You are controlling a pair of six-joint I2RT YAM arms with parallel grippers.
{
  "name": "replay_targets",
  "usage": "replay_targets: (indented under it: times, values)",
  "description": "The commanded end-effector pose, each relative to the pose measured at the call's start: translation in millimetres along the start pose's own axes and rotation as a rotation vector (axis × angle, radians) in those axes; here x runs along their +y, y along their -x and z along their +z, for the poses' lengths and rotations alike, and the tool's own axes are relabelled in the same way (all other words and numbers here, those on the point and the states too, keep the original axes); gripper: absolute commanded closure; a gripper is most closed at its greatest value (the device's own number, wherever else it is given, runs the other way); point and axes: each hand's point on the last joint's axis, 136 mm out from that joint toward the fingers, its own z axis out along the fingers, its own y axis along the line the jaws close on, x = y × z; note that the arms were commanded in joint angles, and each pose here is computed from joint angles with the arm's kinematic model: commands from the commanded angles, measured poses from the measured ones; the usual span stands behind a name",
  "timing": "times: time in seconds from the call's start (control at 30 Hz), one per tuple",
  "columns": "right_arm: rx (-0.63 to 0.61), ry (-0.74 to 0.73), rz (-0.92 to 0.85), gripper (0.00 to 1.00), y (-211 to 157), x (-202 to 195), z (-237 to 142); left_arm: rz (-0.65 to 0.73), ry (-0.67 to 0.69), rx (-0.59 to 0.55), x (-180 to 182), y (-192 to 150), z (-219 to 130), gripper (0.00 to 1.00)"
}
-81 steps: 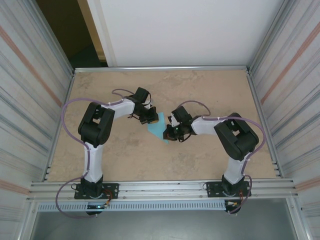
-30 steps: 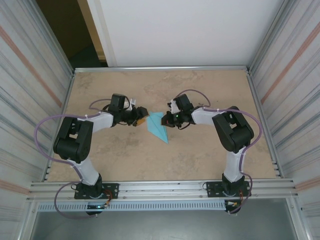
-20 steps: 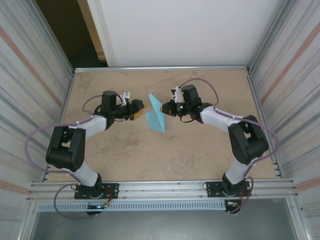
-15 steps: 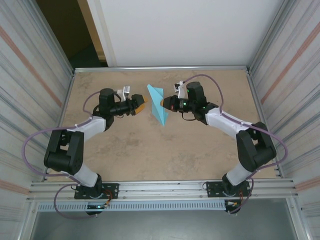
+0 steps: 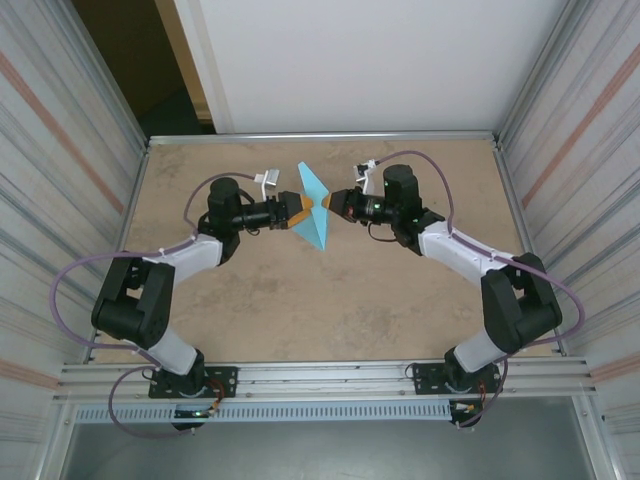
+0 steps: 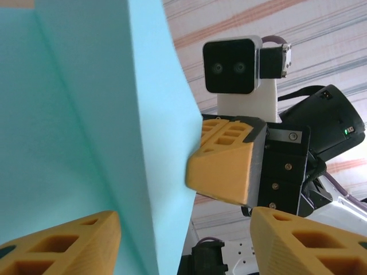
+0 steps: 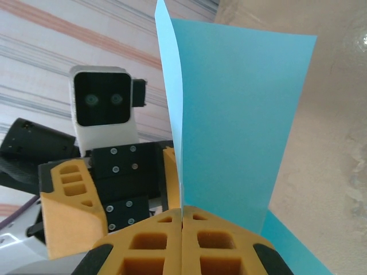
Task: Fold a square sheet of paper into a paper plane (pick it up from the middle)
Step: Turn over the paper at the center of the table.
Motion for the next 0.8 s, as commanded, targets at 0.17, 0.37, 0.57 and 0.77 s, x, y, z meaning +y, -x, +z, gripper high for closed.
replay_targets:
  times: [0.17, 0.37, 0.57, 0.77]
  values:
    - [-0.024, 0.092, -0.005, 0.98, 7, 27, -12, 0.083, -0.083, 0.069, -25, -4, 17, 0.41]
    - [-0.029, 0.106, 0.01, 0.98, 9, 28, -13, 0.114, -0.122, 0.089, -37, -7, 23, 0.5]
    - [-0.036, 0.107, 0.017, 0.97, 11, 27, -15, 0.113, -0.119, 0.082, -34, -8, 23, 0.61]
    - [-0.038, 0.101, 0.027, 0.9, 10, 25, -19, 0.1, -0.103, 0.073, -28, -6, 24, 0.74]
